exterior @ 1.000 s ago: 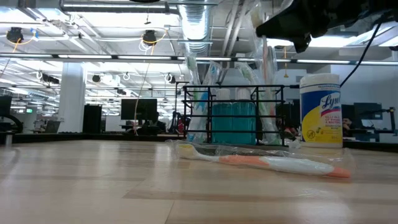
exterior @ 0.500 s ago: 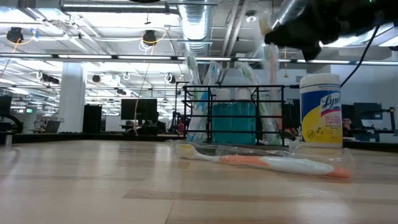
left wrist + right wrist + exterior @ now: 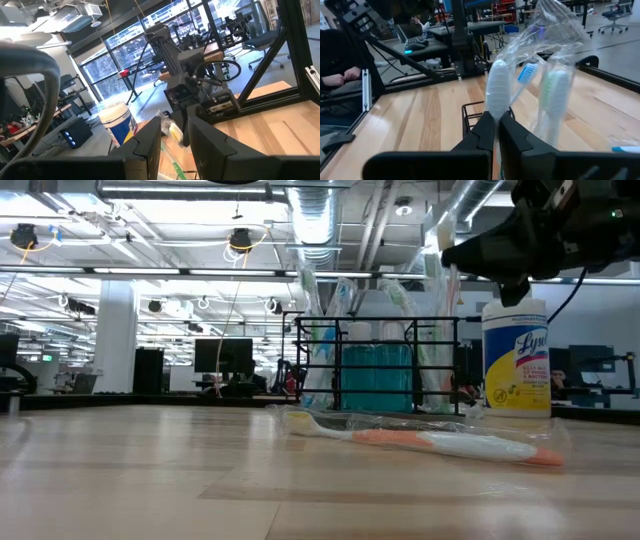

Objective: Pick & Place toothbrushing station
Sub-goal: Put the orange toothbrush into the wire organizer

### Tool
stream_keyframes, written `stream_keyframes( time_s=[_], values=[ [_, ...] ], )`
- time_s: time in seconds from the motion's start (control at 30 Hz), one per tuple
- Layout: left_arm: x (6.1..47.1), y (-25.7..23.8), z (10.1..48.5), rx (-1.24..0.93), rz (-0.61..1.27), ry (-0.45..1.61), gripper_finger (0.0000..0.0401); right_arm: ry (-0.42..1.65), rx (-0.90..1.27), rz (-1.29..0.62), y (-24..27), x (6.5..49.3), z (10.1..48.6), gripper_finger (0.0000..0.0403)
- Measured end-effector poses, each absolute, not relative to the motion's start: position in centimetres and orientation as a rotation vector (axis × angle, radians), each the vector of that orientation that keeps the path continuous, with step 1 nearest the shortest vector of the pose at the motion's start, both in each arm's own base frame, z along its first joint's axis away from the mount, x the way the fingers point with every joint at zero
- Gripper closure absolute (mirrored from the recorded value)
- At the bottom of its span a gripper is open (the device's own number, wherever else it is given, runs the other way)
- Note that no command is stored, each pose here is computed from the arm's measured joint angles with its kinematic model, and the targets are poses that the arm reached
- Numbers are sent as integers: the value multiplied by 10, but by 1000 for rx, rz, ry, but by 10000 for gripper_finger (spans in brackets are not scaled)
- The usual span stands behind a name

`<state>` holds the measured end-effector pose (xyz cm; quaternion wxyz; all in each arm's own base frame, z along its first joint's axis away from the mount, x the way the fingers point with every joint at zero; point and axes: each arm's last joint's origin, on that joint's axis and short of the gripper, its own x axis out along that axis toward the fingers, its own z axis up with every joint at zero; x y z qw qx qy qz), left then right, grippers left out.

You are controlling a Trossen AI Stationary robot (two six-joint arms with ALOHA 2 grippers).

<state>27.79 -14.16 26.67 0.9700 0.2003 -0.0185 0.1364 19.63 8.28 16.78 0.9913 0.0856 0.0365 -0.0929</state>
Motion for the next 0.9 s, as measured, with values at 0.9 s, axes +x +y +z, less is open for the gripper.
stream_keyframes(
  time_s=[0.9],
  values=[
    [278, -142, 267, 378, 266, -45, 309, 50, 189, -161, 93, 208, 146, 319]
  ],
)
